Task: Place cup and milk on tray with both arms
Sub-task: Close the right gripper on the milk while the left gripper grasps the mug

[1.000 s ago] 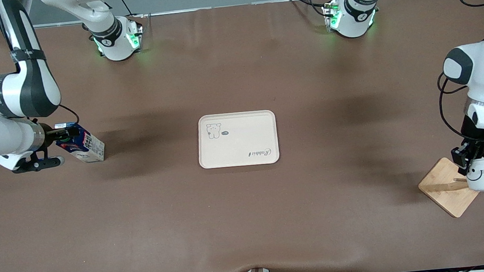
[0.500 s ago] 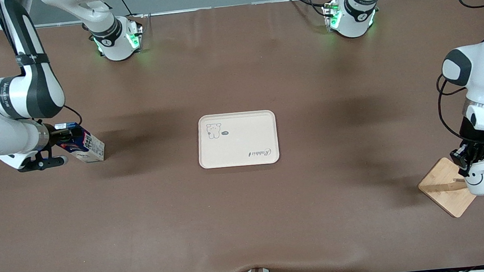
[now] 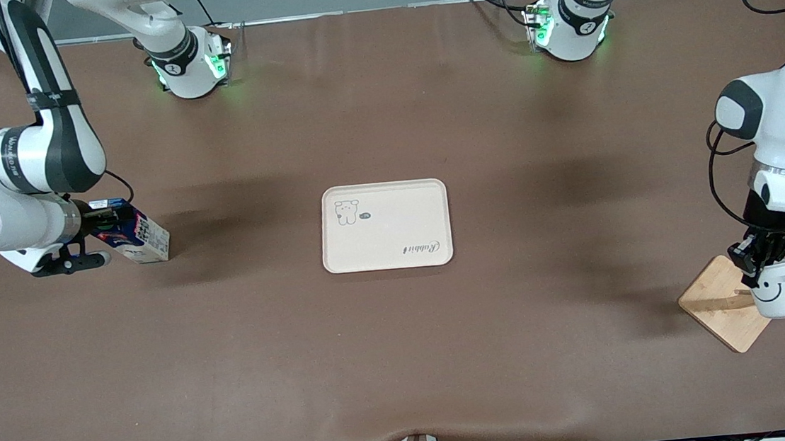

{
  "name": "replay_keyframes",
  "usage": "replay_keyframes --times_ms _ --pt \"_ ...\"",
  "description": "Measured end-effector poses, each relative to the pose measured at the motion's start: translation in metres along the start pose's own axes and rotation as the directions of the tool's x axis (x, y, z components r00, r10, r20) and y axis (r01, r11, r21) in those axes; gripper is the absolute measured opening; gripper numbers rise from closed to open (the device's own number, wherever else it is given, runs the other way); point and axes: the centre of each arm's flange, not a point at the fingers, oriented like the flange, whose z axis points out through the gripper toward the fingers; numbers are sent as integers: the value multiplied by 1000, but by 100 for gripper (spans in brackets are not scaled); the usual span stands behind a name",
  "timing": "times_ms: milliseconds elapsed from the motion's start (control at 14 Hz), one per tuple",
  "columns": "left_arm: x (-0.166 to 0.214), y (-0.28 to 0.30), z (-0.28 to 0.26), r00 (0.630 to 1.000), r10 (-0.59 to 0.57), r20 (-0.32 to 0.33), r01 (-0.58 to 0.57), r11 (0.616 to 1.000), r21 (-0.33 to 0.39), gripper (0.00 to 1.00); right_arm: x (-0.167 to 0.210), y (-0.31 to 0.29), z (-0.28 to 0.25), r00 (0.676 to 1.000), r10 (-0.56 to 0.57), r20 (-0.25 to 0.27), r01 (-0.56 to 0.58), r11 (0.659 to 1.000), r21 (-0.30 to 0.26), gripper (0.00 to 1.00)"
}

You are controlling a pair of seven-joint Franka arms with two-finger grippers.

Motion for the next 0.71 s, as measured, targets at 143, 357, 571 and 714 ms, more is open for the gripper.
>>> replay_keyframes --times_ms 143,357,571,714 --pt "1 3 -3 1000 3 -2 -3 1000 -4 10 -1 -1 5 1000 -1 9 1 1000 1 100" --pt "3 9 -10 1000 10 8 -10 1000 -3 10 -3 -2 14 1000 -3 25 3 1000 5 93" --pt "5 17 -20 999 21 31 -21 1000 2 10 -5 -2 12 1000 3 20 -3 1000 18 75" --pt "6 24 -27 998 30 52 -31 1000 5 10 -6 1 10 1000 16 14 -17 999 36 69"
